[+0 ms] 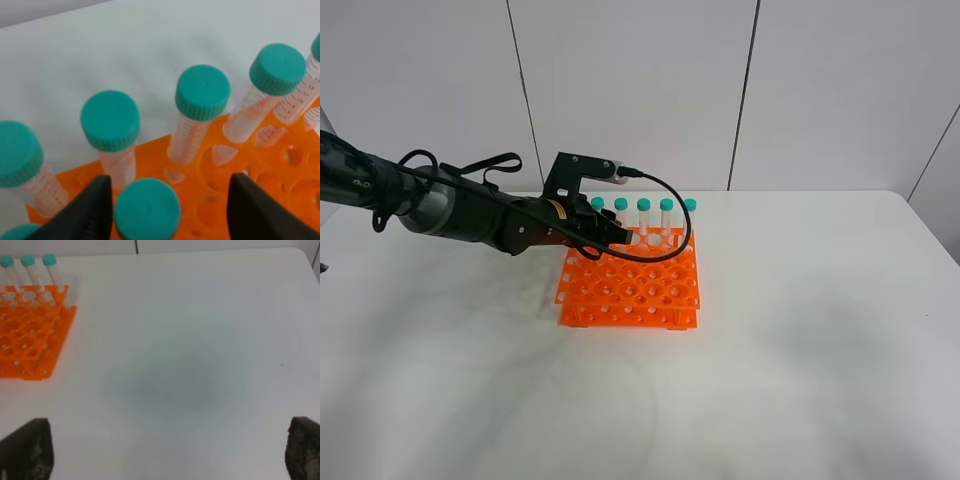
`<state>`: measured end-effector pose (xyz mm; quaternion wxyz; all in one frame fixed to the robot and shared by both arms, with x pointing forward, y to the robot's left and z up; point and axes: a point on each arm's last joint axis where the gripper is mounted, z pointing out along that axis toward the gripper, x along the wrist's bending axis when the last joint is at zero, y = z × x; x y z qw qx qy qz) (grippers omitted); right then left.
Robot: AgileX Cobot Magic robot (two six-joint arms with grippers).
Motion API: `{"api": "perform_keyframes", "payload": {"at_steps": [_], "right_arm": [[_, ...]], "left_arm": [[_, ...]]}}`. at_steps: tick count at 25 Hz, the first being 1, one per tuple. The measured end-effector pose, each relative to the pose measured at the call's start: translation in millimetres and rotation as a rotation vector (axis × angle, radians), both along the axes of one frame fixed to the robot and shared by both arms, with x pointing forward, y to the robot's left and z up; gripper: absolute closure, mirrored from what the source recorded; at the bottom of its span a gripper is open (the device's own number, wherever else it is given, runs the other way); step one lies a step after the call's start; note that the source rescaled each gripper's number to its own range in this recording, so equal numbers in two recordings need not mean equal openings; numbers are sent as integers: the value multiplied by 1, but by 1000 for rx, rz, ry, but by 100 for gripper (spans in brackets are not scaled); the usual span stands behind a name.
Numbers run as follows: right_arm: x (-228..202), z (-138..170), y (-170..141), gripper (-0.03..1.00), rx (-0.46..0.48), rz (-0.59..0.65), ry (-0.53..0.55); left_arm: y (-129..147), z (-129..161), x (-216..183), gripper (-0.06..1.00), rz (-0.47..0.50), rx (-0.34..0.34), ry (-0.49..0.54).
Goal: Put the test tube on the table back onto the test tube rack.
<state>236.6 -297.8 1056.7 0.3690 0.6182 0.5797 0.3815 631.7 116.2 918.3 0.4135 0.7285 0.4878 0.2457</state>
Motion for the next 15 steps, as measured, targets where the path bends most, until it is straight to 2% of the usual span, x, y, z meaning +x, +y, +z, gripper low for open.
{"api": "perform_keyframes", "payload": {"at_steps": [9,15], "right_arm": [[0,0,0,-3,0,0,0],[0,0,0,-3,2,1,0]], "left_arm": [[0,1,-1,49,2,0,7],[1,22,-2,49,2,-15,-27]]}}
